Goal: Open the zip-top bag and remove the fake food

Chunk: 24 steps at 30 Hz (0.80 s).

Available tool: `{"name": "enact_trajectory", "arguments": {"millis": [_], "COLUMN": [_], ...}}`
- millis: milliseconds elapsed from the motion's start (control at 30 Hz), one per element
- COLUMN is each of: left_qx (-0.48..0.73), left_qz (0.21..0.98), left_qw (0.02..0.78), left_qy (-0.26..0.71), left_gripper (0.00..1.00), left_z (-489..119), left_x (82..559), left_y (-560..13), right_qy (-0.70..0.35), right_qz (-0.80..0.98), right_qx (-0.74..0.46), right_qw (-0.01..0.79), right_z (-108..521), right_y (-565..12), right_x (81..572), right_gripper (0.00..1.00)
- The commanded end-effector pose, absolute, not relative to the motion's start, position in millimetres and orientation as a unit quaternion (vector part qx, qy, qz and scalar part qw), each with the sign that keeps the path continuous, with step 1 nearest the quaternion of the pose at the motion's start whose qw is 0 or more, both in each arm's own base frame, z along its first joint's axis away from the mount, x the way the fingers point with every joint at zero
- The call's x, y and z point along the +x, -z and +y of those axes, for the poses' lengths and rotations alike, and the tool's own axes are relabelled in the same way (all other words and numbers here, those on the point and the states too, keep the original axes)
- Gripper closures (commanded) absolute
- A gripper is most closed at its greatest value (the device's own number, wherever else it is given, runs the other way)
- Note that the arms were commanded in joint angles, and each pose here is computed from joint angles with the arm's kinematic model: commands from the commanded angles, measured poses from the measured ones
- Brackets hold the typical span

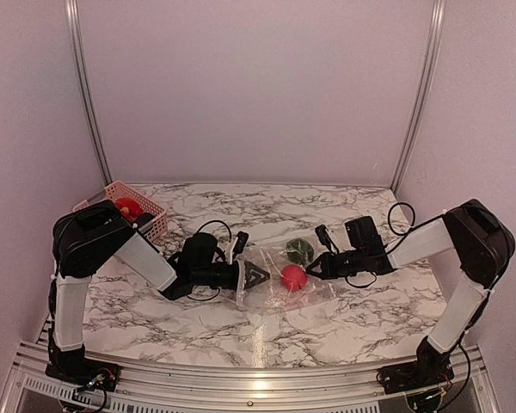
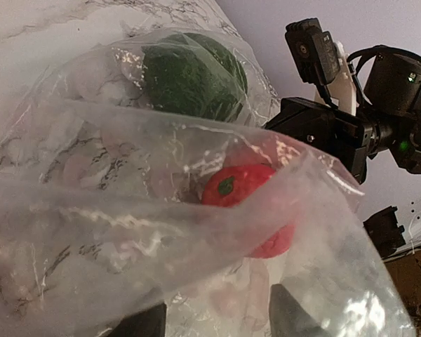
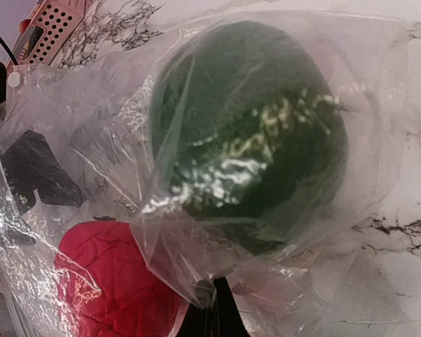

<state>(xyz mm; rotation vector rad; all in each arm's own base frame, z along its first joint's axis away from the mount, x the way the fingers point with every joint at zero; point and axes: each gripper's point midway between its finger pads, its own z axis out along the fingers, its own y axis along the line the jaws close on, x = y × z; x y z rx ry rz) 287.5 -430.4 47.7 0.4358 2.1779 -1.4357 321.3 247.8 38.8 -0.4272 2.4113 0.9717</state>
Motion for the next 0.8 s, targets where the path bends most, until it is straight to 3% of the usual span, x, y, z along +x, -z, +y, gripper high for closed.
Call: {"name": "enact_trajectory", "arguments": {"millis": [0, 333, 767], "left_qx": [0.191, 0.243, 0.349], "left_qz": [0.784, 0.770, 0.752], "left_qw": [0.237, 0.240, 0.386], "left_qy": [0.542, 0.538, 0.404], "left_gripper": [0.48, 0.36, 0.31], "left_z": [-446.9, -465.8, -450.4], "left_x": [275.5, 250.4, 266.3], "left_y": [-46.9, -45.0, -47.3], "right_qy": [-0.328, -0.266, -0.370], "right_qz": [0.893, 0.912, 0.871], "right_qx": [-0.141, -0.129, -0.235], "right_qw": [0.274, 0.283, 0.222], "right_z": [259.0, 264.5, 312.9], "right_y": [-29.8, -2.8, -14.1], "right_x": [319.7, 315.1, 291.8], "right_gripper": [1.00, 1.00, 1.00]}}
